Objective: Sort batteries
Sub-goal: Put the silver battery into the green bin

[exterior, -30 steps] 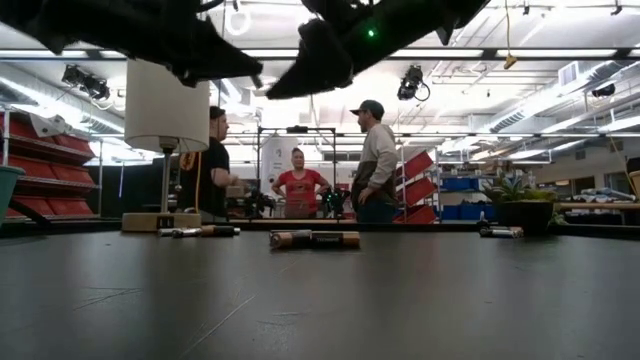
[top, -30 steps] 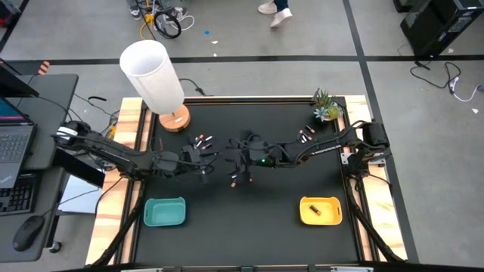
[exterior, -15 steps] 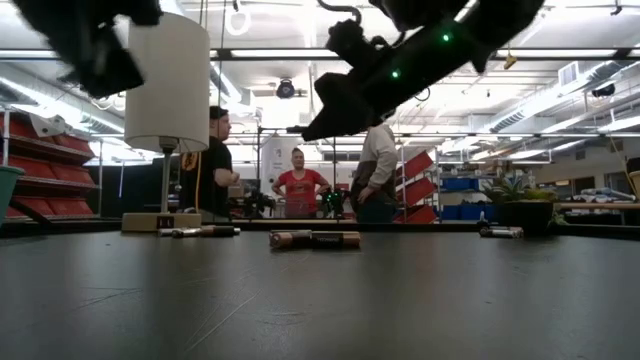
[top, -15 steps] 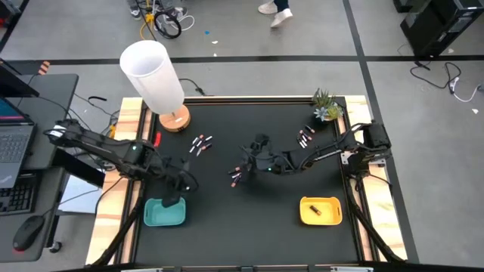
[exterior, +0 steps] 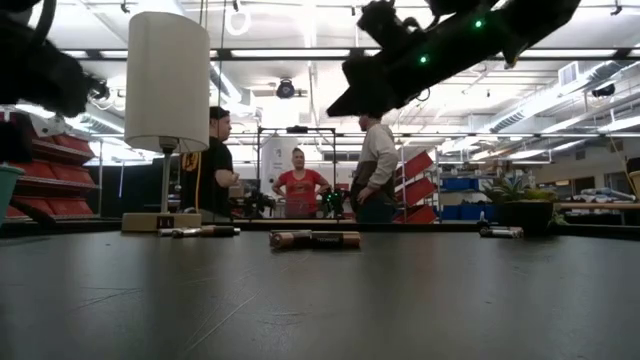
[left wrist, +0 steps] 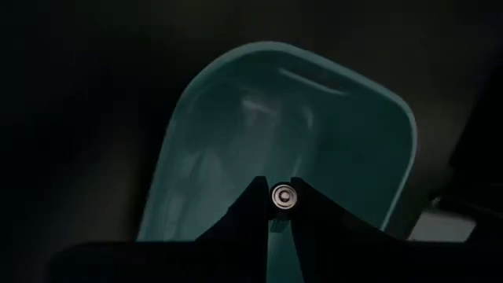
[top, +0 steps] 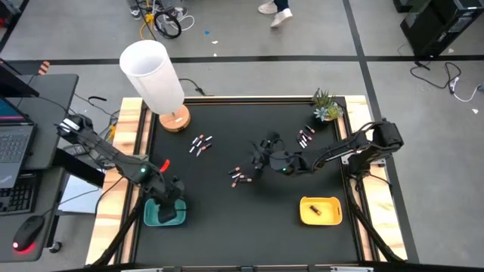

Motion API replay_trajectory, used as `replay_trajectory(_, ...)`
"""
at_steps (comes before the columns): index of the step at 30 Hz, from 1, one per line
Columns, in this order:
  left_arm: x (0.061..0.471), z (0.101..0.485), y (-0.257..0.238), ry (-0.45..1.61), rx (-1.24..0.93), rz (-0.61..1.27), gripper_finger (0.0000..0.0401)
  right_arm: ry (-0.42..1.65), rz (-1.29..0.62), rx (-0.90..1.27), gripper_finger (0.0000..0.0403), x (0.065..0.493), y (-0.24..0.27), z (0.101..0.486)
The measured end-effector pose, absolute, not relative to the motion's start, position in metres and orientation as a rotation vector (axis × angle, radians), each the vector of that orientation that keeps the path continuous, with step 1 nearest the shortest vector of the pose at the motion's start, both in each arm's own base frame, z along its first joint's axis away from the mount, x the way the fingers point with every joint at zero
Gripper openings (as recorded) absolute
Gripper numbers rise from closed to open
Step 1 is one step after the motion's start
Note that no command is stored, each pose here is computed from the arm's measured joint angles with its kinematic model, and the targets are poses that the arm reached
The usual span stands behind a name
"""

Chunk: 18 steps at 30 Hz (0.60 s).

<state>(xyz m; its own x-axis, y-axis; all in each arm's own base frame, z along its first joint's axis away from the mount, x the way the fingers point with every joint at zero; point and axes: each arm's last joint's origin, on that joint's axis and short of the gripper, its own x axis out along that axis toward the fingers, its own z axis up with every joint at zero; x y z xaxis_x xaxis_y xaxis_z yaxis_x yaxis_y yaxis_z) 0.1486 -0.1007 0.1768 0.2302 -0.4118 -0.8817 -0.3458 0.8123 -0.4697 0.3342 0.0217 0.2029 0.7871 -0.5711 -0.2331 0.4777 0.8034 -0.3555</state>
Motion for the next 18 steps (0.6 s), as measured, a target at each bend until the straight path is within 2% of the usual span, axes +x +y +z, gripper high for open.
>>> replay_trajectory(8, 0.143, 0.151, -0.1, 1.274, -0.66, -0.002, 0.0047, 0.305, -0.586, -0.294, 0.0135, 0.325, 0.02, 0.214)
replay_trajectory(16, 0.142, 0.149, -0.099, 1.256, -0.67, 0.059, 0.0048, 0.295, -0.587, -0.294, 0.0131, 0.326, 0.02, 0.216)
replay_trajectory(18, 0.142, 0.149, -0.099, 1.254, -0.674, 0.065, 0.0067, 0.292, -0.586, -0.293, 0.0129, 0.326, 0.02, 0.216)
